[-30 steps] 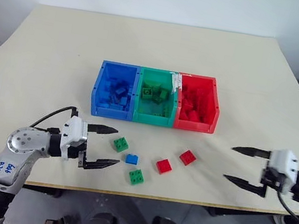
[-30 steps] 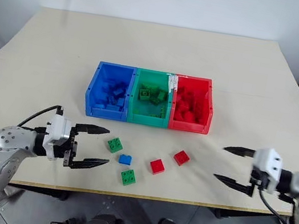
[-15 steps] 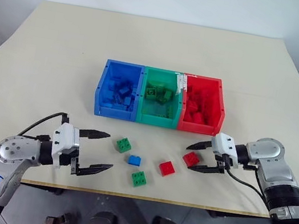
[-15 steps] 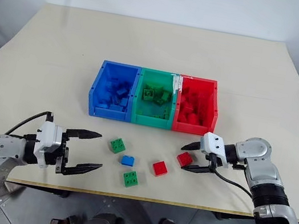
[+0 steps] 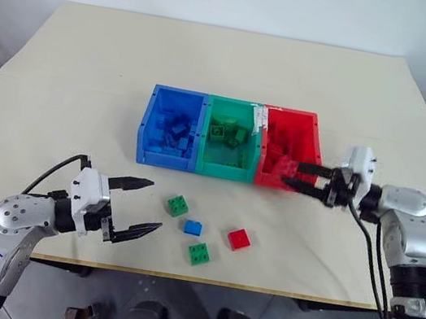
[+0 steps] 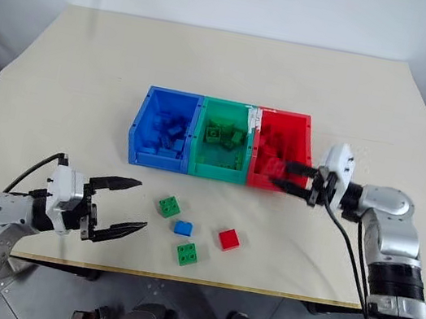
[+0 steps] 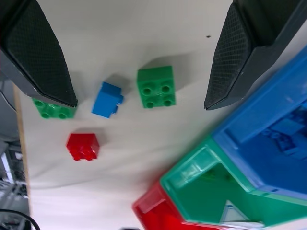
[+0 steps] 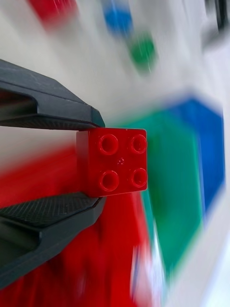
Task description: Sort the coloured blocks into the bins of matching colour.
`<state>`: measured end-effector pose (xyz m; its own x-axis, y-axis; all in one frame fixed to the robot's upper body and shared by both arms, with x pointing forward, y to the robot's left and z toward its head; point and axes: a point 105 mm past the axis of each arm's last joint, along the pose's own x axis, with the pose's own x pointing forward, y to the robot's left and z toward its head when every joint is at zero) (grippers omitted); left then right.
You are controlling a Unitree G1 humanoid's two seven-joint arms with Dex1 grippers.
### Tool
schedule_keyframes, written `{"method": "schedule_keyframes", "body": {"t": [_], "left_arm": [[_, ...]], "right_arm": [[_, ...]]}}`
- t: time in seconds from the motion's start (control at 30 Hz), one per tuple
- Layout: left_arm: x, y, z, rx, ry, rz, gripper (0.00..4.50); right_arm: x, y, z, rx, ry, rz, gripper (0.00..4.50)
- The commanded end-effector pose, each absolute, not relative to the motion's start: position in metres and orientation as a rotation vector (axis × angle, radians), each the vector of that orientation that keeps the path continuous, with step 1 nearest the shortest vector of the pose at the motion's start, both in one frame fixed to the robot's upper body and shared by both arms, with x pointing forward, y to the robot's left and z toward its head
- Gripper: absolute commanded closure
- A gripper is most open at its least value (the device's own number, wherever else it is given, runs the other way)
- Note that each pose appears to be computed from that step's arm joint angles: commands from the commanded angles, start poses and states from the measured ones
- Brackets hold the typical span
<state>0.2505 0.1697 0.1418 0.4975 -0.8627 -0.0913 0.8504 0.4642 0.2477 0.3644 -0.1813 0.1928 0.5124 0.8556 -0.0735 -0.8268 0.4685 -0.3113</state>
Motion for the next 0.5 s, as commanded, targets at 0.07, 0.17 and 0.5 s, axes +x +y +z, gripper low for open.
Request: {"method": "schedule_keyframes", "body": {"t": [0.07,0.17,0.5], "left_arm": [[0.252,0.178,0.157,0.297,-0.098,-1.016,0.0],[0.252,0.183,0.159,0.306,-0.094,-1.006,0.0],[0.258,0.169,0.153,0.319,-0.075,-1.109,0.0]], "right_arm": [[0.389,-0.189,0.212,-0.334,-0.143,0.881,2.71],[0.389,-0.186,0.213,-0.335,-0.151,0.89,1.67],[0.305,-0.232,0.191,-0.436,-0.103,1.048,0.02]]}}
